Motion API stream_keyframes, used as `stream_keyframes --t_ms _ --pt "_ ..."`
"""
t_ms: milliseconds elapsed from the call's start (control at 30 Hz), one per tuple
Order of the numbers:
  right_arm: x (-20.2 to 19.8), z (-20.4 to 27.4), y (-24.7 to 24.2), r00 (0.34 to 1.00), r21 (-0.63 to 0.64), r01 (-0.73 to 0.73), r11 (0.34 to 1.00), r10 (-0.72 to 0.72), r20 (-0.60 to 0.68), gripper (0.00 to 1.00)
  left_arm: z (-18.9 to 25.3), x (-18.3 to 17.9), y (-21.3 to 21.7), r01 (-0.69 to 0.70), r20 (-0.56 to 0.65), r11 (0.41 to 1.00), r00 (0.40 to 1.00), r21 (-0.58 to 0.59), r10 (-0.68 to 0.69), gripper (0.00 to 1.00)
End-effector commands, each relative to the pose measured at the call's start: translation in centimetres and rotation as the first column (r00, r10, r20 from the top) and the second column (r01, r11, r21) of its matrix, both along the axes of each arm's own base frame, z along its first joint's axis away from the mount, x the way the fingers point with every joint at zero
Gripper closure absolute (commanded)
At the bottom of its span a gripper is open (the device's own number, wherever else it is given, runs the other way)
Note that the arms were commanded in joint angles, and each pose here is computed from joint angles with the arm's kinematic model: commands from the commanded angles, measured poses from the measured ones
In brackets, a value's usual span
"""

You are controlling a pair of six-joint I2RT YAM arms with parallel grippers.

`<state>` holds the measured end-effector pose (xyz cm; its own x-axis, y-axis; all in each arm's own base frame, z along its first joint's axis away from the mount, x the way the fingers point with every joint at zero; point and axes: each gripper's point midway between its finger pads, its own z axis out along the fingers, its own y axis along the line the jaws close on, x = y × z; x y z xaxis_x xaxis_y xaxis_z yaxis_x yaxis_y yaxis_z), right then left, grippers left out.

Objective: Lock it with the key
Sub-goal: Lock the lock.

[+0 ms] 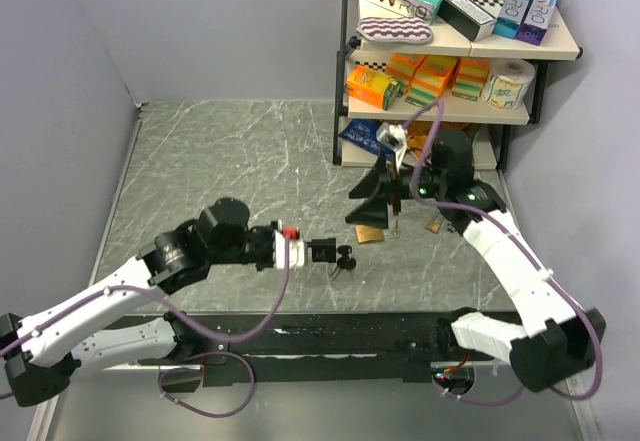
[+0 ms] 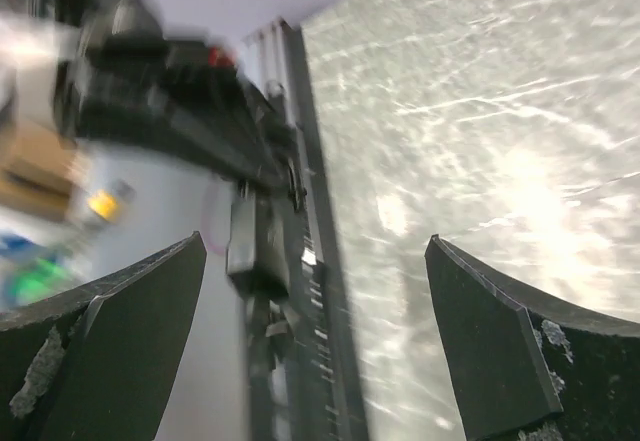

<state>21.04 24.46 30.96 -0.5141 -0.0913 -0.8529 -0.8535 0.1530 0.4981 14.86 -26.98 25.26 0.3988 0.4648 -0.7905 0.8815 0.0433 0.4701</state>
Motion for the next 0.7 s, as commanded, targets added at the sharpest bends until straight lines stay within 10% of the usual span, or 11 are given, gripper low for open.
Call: stream_keyframes --t_ms 0,233,667 --pt "-2.8 -0.5 -1.4 0.947 -0.053 -0.09 0.995 0.102 0.304 0.01 6.0 -0.4 -1.3 -0.04 -0.272 0.977 0.962 -0.21 -0.019 0.99" --pt "-6.1 -2.1 -0.8 0.913 -0.057 -0.195 0.979 0.202 0.354 0.01 6.5 -0.1 -2.0 -0.039 -0.51 0.973 0.856 -0.225 -0.083 0.99" --pt "-7.8 -3.4 1.3 0.829 -0.161 -0.268 0.95 0.313 0.464 0.03 7.0 -2.5 -2.5 0.073 -0.602 0.966 0.77 -0.247 -0.212 0.99"
